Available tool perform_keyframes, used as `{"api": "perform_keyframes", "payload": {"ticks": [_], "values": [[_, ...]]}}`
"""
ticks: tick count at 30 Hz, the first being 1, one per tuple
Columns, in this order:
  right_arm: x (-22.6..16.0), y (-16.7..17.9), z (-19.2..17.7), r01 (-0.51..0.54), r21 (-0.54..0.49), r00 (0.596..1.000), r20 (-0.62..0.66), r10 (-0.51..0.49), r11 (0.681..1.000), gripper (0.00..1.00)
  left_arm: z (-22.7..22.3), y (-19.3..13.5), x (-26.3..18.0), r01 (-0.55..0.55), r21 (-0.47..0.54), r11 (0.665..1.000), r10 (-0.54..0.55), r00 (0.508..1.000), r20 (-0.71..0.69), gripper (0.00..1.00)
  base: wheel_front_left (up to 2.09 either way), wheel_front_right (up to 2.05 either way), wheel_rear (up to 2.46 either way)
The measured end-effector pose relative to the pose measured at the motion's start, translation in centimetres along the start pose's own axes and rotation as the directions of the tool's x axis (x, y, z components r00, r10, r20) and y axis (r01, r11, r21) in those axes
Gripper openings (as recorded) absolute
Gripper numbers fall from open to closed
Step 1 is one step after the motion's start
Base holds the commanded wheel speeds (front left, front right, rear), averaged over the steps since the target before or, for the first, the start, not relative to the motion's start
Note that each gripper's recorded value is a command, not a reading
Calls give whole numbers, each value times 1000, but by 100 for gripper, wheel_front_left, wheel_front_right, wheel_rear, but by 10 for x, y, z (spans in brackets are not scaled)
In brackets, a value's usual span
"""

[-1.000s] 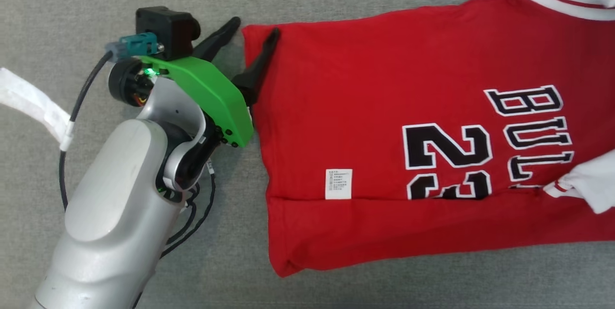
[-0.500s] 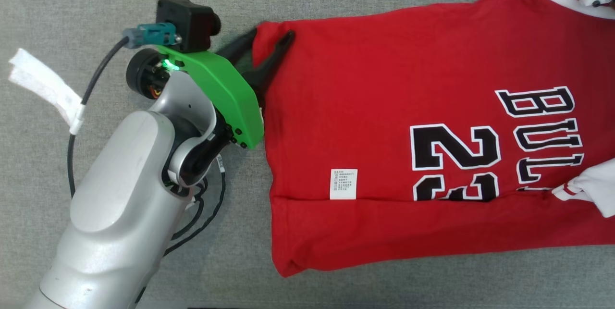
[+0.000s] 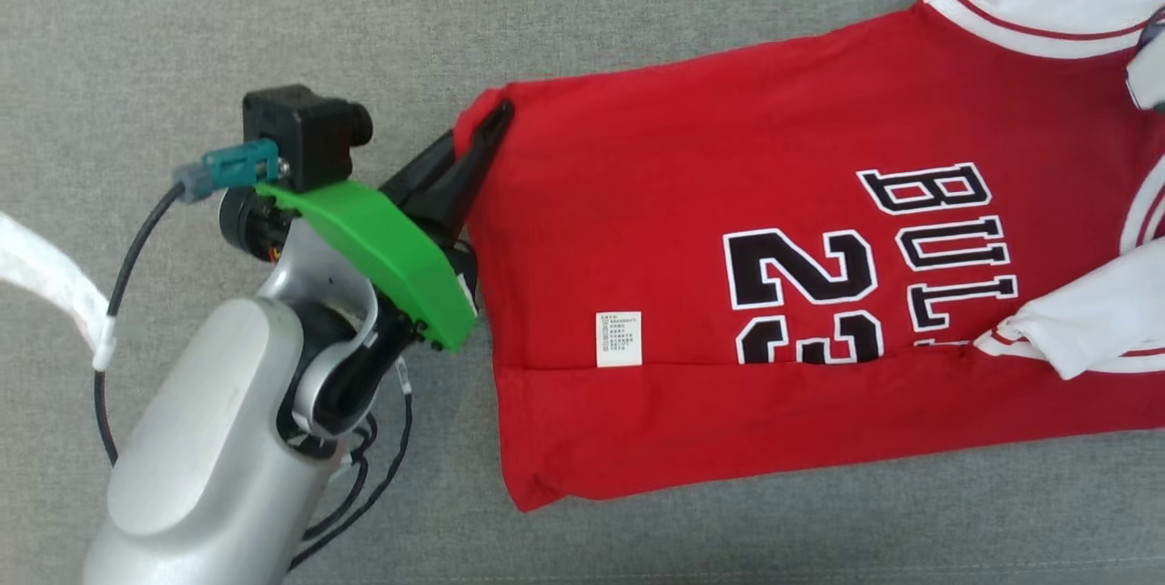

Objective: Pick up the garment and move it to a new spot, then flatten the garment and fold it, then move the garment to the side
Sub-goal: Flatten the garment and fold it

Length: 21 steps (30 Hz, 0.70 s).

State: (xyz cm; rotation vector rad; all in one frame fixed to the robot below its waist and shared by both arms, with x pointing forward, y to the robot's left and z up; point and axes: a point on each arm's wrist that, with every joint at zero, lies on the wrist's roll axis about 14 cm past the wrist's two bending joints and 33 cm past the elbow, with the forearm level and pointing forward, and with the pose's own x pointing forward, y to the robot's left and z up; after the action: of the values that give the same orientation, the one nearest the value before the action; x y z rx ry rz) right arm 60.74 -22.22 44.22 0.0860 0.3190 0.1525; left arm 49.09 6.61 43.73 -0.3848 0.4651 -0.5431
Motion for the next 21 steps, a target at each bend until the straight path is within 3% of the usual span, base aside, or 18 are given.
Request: {"api": "perform_keyframes", "payload": {"ticks": [10,17,18,19,21], "values": [[-118,-20,-19,62,92,998,1,-63,994,0,-20,-31,-48,-23,-37,999,24,999,36,0,0,0,0],[-165,-25,-40,139,164,990,-39,-134,977,0,-50,-43,-57,-28,-21,999,27,999,-20,0,0,0,0],[-168,-27,-43,151,163,988,-45,-146,975,38,-55,-44,-58,-31,-27,999,31,999,-30,44,0,0,0],[-170,-27,-47,160,164,987,-55,-153,973,100,-61,-46,-59,-32,-28,999,31,999,-41,94,0,0,0],[-175,-28,-58,180,156,982,-90,-167,971,100,-70,-45,-62,-49,-1,999,49,998,-49,100,0,0,0]]}}
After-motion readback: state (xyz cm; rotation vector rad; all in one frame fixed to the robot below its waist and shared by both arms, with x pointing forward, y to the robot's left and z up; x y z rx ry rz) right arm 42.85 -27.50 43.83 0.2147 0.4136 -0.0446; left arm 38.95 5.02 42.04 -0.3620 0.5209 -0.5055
